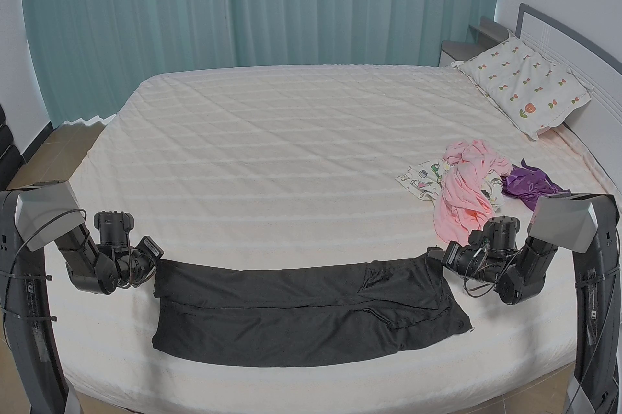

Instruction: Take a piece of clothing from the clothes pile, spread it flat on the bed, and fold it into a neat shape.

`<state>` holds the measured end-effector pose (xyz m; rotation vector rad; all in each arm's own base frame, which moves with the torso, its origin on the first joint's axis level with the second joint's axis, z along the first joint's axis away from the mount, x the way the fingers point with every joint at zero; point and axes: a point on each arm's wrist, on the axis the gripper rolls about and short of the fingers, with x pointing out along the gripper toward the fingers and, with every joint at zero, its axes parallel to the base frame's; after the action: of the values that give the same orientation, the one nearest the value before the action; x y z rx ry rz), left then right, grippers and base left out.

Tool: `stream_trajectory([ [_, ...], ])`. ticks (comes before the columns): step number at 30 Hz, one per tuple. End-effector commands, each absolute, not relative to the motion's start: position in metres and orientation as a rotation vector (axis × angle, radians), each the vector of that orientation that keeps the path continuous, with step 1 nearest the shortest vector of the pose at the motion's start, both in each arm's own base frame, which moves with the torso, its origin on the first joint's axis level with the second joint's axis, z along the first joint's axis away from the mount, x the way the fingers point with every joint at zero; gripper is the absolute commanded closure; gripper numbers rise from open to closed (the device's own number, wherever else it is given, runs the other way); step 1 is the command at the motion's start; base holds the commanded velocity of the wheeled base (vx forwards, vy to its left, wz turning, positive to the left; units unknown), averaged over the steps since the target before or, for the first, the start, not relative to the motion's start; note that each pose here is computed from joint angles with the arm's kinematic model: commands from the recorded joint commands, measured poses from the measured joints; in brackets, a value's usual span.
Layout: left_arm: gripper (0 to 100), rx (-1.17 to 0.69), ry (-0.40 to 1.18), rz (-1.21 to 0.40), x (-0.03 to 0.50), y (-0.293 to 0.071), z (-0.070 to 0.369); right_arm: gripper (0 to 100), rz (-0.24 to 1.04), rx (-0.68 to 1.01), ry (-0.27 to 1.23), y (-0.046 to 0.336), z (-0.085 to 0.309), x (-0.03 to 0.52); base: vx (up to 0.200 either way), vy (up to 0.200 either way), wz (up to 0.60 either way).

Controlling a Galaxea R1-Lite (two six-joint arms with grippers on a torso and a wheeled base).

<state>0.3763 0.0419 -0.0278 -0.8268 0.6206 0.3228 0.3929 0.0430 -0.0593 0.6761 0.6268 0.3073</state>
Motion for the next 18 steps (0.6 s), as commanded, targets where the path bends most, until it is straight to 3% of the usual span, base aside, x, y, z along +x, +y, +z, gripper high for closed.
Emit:
stream_trajectory([
  [1, 100, -0.828, 0.619, 0.323, 0.3764, 0.0422, -0.0274, 100, 0.3, 0.706, 0.598, 0.0413, -0.0569, 0.4002, 0.0, 0.0, 0.0],
  [18, 100, -0.809, 0.588, 0.387, 0.3794, 0.0475, -0.0318, 100, 0.225, 0.711, 0.563, 0.0317, -0.0638, 0.4059, 0.0, 0.0, 0.0],
])
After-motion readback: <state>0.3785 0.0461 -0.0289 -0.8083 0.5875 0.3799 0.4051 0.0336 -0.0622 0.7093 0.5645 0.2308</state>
